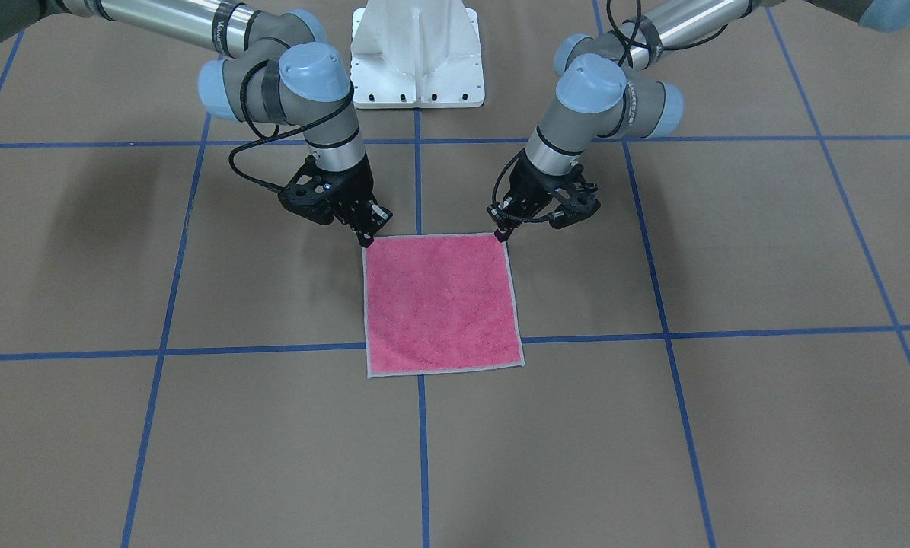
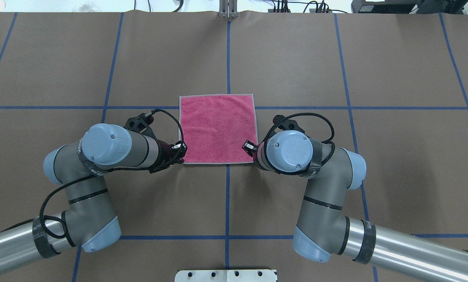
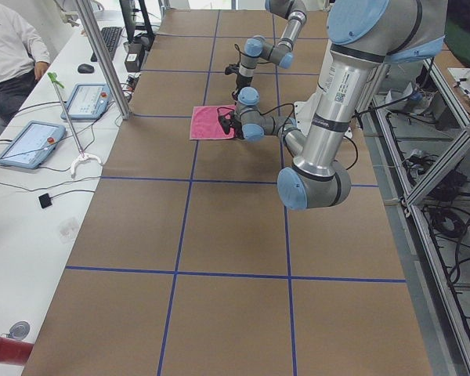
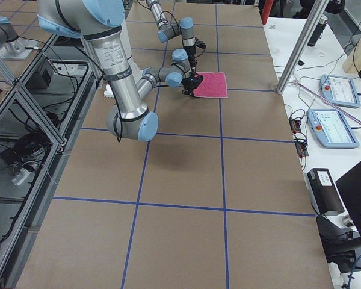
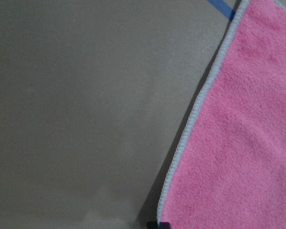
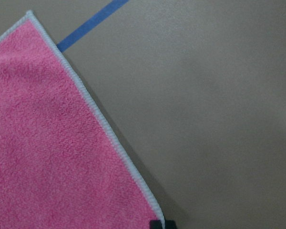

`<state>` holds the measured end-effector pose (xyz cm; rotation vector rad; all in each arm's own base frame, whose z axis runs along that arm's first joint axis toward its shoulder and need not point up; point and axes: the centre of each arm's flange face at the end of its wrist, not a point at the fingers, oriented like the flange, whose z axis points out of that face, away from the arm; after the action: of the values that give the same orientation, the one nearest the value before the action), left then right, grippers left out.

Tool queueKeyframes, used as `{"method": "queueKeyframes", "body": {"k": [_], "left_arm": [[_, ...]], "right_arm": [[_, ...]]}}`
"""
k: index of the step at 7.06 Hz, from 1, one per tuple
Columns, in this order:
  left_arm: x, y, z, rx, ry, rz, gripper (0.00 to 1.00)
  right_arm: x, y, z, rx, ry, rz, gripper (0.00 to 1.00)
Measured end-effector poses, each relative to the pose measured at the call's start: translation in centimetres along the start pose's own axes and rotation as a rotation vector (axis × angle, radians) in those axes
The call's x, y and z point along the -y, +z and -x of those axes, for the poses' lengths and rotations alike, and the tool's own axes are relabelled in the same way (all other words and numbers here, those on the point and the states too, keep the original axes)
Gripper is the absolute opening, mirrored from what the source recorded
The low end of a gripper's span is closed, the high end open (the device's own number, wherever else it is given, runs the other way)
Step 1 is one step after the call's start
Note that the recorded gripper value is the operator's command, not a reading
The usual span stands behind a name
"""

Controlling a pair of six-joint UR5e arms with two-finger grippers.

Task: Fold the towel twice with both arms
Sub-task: 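Pinch both near towel corners with the left and right grippers, then lift the near towel edge with both grippers and fold it toward the far edge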

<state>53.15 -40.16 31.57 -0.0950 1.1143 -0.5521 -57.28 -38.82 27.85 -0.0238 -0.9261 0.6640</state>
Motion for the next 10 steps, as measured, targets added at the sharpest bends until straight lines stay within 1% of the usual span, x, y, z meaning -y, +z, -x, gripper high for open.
{"method": "queueKeyframes", "body": {"k": [1,3,4,6,8,9,10], "left_arm": [[0.0,0.0,0.0,0.000,0.000,0.000,0.00],[-0.1,-0.2,-0.2,-0.004,0.002,0.005,0.00],[-0.4,-0.5,-0.5,-0.011,0.004,0.015,0.00],[-1.2,-2.3,-1.3,-0.037,0.013,0.055,0.00],[-1.9,-4.6,-2.3,-0.070,0.023,0.096,0.00],[-1.7,-5.5,-2.7,-0.081,0.023,0.103,0.00],[-1.1,-5.9,-2.9,-0.083,0.017,0.096,0.00]], "right_arm": [[0.0,-0.1,0.0,0.002,0.000,0.000,0.00],[0.2,-0.5,0.1,0.009,0.002,-0.001,0.00],[0.4,-1.4,0.0,0.017,0.003,0.002,0.00],[0.3,-4.9,-0.7,0.026,0.003,0.012,0.00],[-0.8,-8.7,-0.9,0.028,-0.005,0.026,0.00],[-1.2,-9.7,-1.0,0.027,-0.008,0.031,0.00],[-1.2,-9.7,-1.2,0.019,-0.009,0.030,0.00]]}}
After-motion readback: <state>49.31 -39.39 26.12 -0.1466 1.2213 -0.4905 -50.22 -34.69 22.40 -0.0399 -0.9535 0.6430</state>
